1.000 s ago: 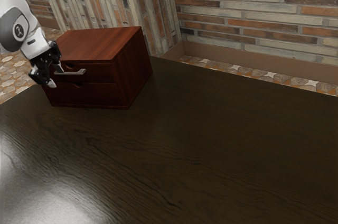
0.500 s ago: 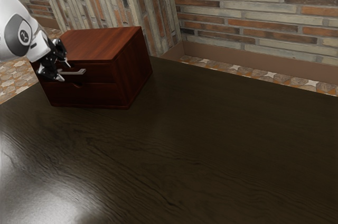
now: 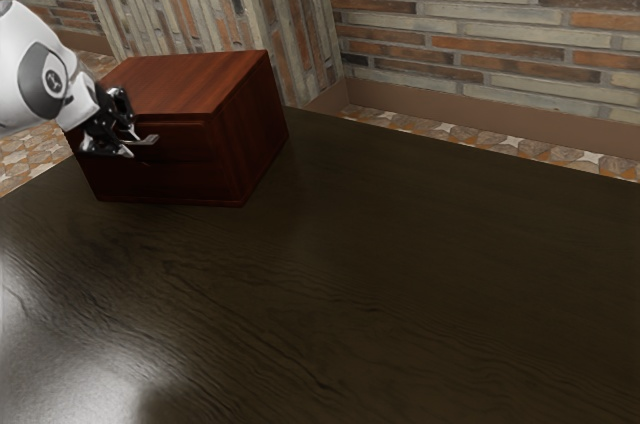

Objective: Pull the drawer handle with one arm to open the drawer

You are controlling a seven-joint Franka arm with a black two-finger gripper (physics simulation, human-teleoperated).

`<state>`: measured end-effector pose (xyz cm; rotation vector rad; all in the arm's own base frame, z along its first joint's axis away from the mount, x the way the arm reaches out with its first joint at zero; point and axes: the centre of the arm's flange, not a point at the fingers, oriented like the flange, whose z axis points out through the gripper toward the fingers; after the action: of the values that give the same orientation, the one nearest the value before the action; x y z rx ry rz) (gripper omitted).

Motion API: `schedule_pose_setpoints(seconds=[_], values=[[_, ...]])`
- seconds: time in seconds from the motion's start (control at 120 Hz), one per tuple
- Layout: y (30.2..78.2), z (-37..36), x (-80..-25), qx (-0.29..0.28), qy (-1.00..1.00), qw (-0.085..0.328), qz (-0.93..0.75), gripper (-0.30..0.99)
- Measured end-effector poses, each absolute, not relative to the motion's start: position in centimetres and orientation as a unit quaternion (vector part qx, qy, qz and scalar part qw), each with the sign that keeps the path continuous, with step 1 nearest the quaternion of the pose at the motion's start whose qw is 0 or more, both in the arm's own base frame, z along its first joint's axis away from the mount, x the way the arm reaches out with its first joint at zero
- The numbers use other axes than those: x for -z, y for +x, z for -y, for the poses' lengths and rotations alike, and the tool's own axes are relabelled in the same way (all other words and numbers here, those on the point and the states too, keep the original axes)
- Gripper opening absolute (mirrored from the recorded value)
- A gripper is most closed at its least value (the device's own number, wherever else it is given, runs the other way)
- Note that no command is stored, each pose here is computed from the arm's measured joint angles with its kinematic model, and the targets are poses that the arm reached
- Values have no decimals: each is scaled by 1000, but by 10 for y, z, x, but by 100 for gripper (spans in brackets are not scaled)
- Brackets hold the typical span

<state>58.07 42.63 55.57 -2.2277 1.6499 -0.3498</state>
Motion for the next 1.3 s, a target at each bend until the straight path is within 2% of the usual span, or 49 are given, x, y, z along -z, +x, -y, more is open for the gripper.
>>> schedule_pose_setpoints(seconds=[0.175, 0.375, 1.3], values=[[561, -432, -556, 133, -788, 165, -578, -3], [531, -434, -558, 131, -793, 156, -574, -8], [424, -388, -556, 128, -787, 124, -591, -9]])
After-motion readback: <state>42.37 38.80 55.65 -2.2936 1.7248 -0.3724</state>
